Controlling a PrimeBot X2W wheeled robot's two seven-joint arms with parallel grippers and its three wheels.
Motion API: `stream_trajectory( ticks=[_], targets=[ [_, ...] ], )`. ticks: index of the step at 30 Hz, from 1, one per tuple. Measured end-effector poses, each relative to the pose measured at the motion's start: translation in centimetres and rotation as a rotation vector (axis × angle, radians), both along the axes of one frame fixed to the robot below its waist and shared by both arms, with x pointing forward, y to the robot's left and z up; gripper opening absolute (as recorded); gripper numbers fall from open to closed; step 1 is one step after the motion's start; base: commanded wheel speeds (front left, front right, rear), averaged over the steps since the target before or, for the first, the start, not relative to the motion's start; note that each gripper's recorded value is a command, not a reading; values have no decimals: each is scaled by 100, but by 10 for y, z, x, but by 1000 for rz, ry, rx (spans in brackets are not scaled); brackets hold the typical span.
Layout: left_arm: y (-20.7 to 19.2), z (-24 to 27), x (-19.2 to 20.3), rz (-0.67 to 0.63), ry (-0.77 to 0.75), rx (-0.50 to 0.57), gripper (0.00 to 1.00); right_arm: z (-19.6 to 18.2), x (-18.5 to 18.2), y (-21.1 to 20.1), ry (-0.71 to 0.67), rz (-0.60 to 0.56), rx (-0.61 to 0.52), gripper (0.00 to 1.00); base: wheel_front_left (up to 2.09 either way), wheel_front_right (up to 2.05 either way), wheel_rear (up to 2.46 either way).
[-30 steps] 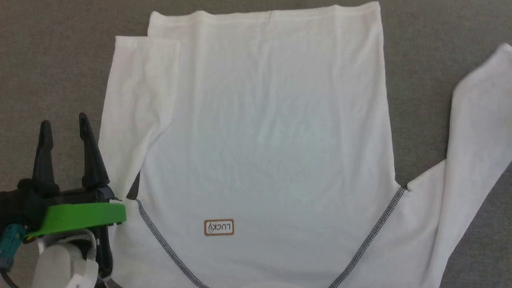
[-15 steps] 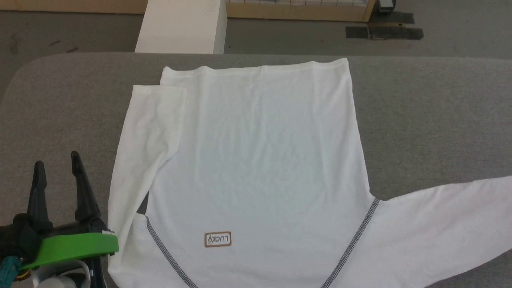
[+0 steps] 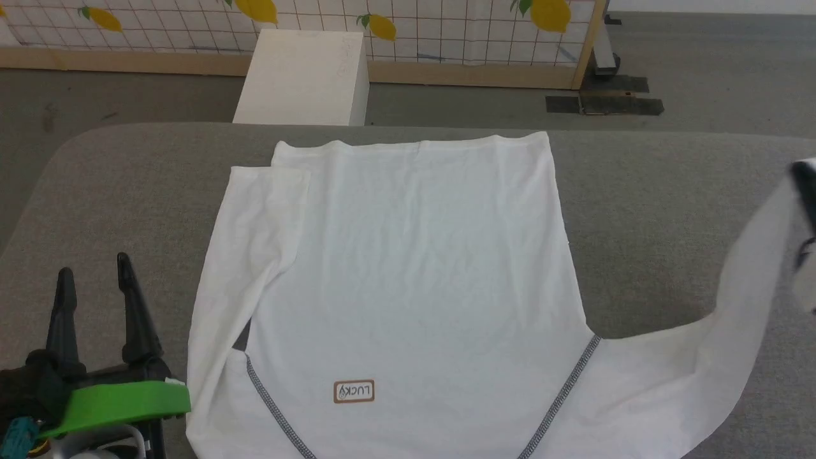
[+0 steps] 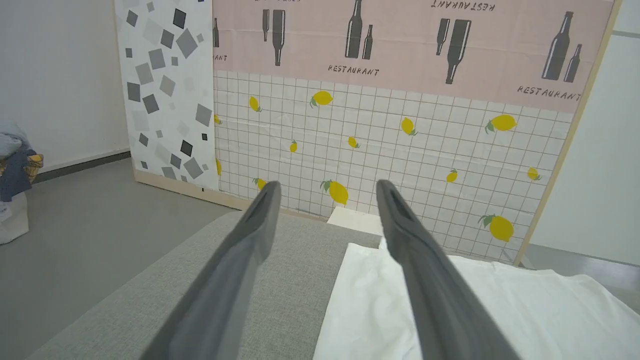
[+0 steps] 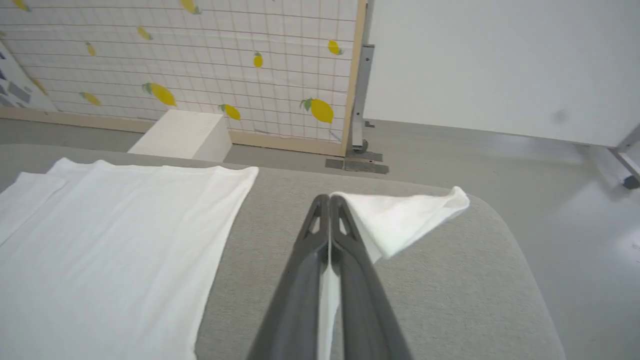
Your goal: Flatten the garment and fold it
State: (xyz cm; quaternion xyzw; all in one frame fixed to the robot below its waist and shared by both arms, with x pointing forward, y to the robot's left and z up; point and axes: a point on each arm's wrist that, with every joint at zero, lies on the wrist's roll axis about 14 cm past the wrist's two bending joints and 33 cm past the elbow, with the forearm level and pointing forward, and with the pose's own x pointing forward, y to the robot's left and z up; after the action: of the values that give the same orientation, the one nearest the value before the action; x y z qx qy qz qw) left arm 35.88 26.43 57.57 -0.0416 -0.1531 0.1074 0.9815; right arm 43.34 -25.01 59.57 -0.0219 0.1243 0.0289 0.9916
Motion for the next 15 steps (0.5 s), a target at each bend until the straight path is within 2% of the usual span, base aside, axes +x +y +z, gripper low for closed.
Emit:
stream_trajectory(
  ticks=[7,15],
  targets=[
    [4,4,-7,13,-10,2,100,-25,-13,146,102,409,33,0,0,0,0],
    [8,-2,-11,28,9,-1,100,-50,-35,273,196,751,100,0,0,0,0]
  ],
)
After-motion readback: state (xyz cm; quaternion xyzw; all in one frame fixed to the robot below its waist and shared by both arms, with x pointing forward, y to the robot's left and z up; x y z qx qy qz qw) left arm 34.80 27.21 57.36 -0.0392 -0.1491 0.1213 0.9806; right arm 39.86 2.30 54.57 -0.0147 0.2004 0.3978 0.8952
